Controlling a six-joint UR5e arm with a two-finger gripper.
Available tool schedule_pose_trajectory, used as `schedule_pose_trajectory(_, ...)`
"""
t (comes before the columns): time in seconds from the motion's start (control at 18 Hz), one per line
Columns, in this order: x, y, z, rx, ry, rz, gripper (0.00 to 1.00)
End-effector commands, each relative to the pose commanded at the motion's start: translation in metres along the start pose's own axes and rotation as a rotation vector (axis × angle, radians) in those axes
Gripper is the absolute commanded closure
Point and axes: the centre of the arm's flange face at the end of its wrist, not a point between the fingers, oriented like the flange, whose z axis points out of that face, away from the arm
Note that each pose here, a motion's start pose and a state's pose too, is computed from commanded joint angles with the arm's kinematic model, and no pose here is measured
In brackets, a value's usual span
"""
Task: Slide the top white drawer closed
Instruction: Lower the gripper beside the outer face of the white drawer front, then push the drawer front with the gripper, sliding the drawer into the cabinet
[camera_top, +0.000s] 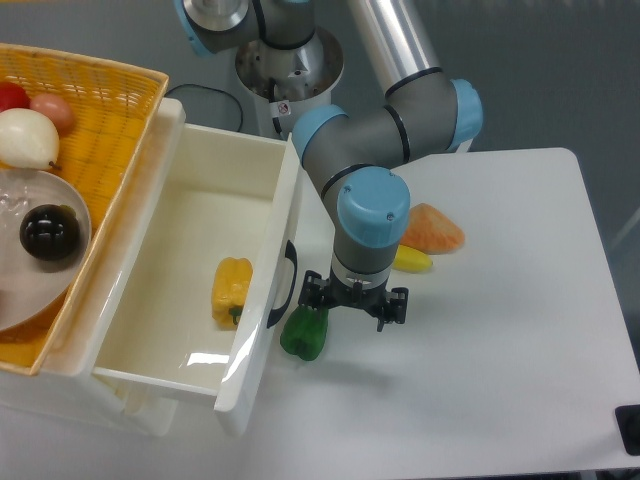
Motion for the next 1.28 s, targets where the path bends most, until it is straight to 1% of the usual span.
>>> schedule_pose_trajectory(0.56, 0.013, -0.003, 0.000, 0.002, 0.020, 0.013, 0.00)
schedule_pose_trajectory(1.06, 0.030, -0.005, -0.007, 0.026, 0.045, 0.032, 0.00)
schedule_pose_trajectory(1.28, 0.032, -0.005, -0.009, 0.030, 0.045, 0.034, 0.00)
